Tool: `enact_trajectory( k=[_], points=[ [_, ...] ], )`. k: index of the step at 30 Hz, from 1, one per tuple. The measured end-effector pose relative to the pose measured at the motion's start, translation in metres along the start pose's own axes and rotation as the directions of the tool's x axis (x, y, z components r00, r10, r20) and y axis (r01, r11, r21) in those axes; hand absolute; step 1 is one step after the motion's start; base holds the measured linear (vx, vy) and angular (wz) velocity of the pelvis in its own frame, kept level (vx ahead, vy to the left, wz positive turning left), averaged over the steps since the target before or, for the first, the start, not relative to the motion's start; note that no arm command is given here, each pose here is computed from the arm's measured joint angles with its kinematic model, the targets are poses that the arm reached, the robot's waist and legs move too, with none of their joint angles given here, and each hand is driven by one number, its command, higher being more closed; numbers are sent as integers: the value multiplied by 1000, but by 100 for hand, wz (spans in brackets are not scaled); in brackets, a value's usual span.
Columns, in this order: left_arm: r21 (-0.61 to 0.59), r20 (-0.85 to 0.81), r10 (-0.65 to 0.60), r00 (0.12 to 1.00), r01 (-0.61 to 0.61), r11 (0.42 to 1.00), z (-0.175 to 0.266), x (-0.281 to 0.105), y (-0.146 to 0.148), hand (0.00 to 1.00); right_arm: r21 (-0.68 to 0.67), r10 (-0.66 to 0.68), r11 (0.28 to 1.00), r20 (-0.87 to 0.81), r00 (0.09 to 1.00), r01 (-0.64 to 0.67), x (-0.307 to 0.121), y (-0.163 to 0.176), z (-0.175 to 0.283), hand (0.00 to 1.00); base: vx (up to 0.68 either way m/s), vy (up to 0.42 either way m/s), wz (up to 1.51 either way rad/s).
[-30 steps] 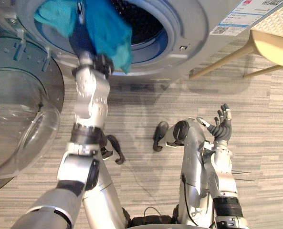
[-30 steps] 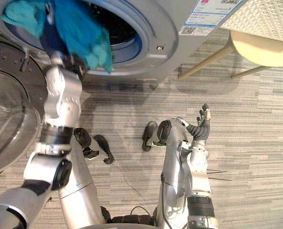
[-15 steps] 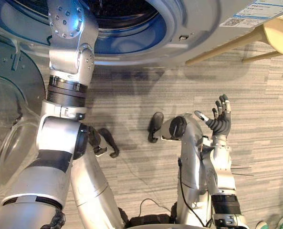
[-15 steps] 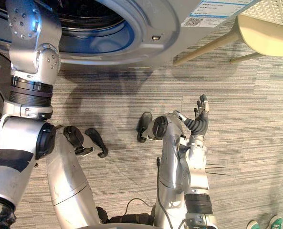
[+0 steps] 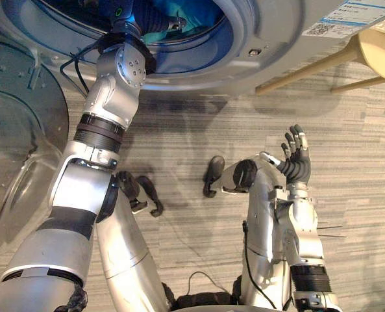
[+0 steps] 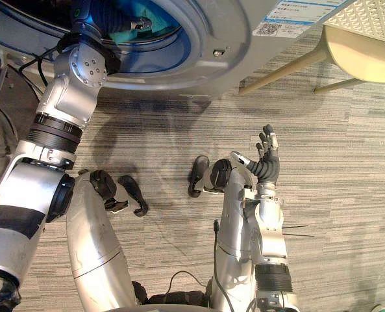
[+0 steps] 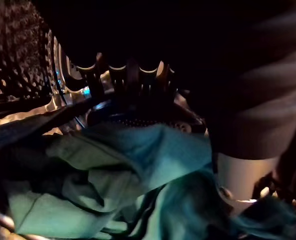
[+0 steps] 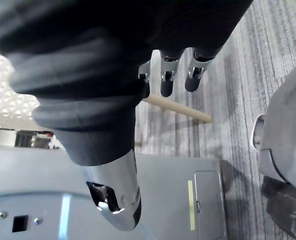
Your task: Pick up the laundry basket with both hands and put the clothes into the washing machine.
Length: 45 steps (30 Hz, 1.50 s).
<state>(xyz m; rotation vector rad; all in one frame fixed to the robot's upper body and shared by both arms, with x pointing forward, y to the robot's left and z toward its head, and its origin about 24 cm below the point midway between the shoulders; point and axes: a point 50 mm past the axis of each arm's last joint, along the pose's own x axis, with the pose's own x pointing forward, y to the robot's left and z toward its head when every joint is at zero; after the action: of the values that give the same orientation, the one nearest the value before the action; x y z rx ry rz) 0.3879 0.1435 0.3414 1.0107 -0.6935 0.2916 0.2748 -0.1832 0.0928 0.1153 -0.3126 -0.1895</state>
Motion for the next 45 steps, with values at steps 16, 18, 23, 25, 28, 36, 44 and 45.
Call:
enact_trajectory(
  k=[16, 18, 23, 25, 28, 36, 44, 45],
  points=[
    [-620, -424, -168, 890, -151, 770, -80, -170, -99, 0, -85, -52, 996, -199, 979, 36, -41, -11, -39, 0, 64, -61, 11],
    [-722, -507, -334, 794, -180, 668, -85, -240, -128, 0, -149, -101, 987, -309, 946, 57, -58, -25, -60, 0, 173, -22, 18],
    [-810, -544, -574, 612, -204, 549, -85, -341, -149, 0, -260, -219, 961, -522, 824, 90, -102, -54, -99, 0, 174, -7, 21],
    [-800, -581, -639, 505, -209, 563, -92, -380, -154, 0, -274, -240, 958, -598, 764, 87, -121, -58, -115, 0, 148, 10, 4],
    [-765, -643, -705, 300, -206, 610, -103, -432, -164, 0, -299, -278, 950, -694, 664, 85, -146, -67, -135, 0, 101, 26, -12],
    [-722, -691, -721, 55, -115, 683, -111, -490, -162, 0, -338, -340, 936, -802, 492, 95, -178, -85, -159, 0, 91, 51, -41],
    [-725, -688, -725, 32, -89, 683, -109, -488, -172, 0, -333, -381, 924, -784, 490, 187, -168, -96, -157, 0, -56, 68, -87],
    [-720, -693, -720, 37, -81, 689, -110, -486, -171, 0, -323, -376, 927, -781, 498, 192, -163, -94, -157, 0, -144, 59, -140]
  ],
)
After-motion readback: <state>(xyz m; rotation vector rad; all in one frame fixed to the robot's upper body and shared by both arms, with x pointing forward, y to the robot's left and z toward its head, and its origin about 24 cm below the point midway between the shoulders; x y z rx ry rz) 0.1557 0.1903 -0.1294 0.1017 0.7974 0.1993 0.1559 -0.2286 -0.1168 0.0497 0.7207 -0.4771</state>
